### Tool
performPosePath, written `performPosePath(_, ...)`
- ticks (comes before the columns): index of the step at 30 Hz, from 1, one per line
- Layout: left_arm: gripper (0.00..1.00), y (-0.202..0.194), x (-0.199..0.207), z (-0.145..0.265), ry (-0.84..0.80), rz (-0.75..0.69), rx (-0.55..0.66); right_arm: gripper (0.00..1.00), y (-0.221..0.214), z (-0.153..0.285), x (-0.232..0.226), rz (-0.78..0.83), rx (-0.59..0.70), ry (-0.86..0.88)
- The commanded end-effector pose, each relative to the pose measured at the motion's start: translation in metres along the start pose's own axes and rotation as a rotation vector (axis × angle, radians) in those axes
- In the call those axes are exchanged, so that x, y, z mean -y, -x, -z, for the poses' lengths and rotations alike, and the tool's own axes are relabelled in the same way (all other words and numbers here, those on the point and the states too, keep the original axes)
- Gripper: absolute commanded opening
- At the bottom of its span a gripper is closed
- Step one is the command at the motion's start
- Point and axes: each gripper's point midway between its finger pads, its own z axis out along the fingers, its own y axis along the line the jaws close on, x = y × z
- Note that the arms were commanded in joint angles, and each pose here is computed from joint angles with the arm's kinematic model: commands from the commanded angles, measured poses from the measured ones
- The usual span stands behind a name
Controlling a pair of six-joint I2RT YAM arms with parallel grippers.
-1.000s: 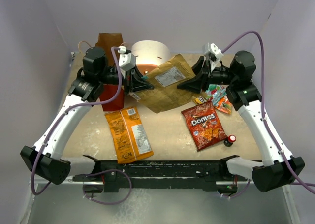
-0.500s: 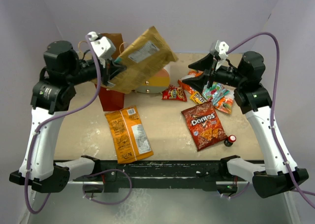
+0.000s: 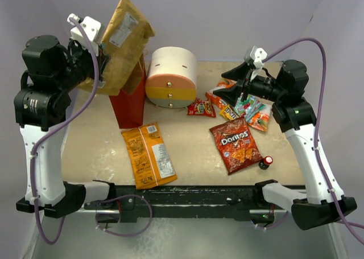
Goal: Place the snacks into the paper bag
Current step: Place the snack in the paper bag.
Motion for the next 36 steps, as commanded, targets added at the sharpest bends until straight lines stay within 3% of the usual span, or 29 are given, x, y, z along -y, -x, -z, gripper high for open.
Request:
performPosePath(1,0.00,0.011,-0.038,-0.008,0.174,0.007,0.012,0.73,0.018,0.003,0.001,0.051,0.032,-0.011)
performPosePath(9,0.00,0.003,-0.071,-0.040,0.244,0.064,-0.015,0.73,0.018,0.001,-0.003,0.043,0.035,0.021)
performPosePath(17,0.00,-0.008,-0.078,-0.067,0.221,0.099,-0.047,0.74,0.014,0.003,-0.007,0.040,0.033,0.027)
performPosePath(26,0.00,0.017,-0.078,-0.069,0.203,0.104,0.022,0.74,0.011,0.002,-0.006,0.035,0.031,0.031)
performPosePath(36,0.00,-0.010,-0.086,-0.083,0.241,0.137,-0.035,0.75,0.008,0.002,-0.006,0.034,0.027,0.029)
